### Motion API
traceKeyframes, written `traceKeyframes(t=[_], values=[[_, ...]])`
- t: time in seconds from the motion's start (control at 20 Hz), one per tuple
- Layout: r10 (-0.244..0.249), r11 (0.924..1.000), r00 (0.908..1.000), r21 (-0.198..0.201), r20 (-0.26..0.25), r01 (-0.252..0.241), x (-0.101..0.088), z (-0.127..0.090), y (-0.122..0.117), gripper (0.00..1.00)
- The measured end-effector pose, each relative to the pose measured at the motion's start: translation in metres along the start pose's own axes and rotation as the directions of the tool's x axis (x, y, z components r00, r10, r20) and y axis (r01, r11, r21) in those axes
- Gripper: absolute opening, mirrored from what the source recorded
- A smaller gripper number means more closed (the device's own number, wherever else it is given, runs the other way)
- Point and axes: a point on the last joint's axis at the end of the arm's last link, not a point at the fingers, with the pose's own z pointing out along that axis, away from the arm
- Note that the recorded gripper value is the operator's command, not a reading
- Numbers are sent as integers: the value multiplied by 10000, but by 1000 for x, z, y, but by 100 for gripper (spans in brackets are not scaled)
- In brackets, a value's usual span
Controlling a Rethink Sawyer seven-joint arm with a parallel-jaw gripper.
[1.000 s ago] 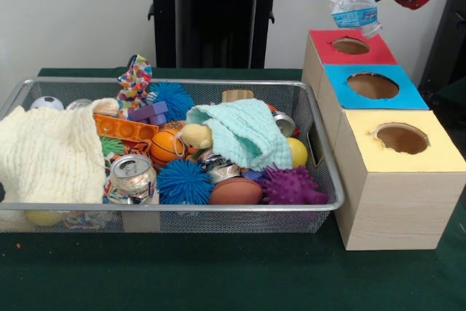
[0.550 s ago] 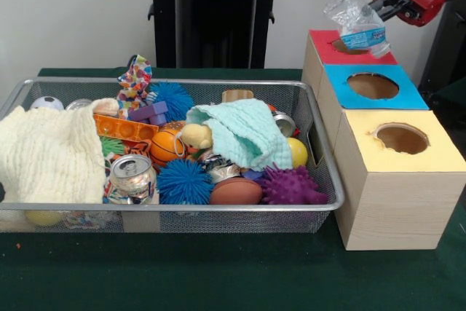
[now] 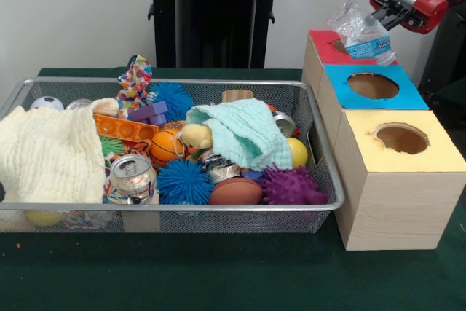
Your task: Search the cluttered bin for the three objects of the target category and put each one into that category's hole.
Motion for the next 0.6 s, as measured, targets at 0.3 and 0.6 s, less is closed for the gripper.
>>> traceKeyframes(t=[0.3, 0.6], values=[[104, 9999, 9994, 28, -343, -103, 20, 3, -1, 0], [-1, 10000, 9981, 20, -619, 2, 36, 2, -3, 0]])
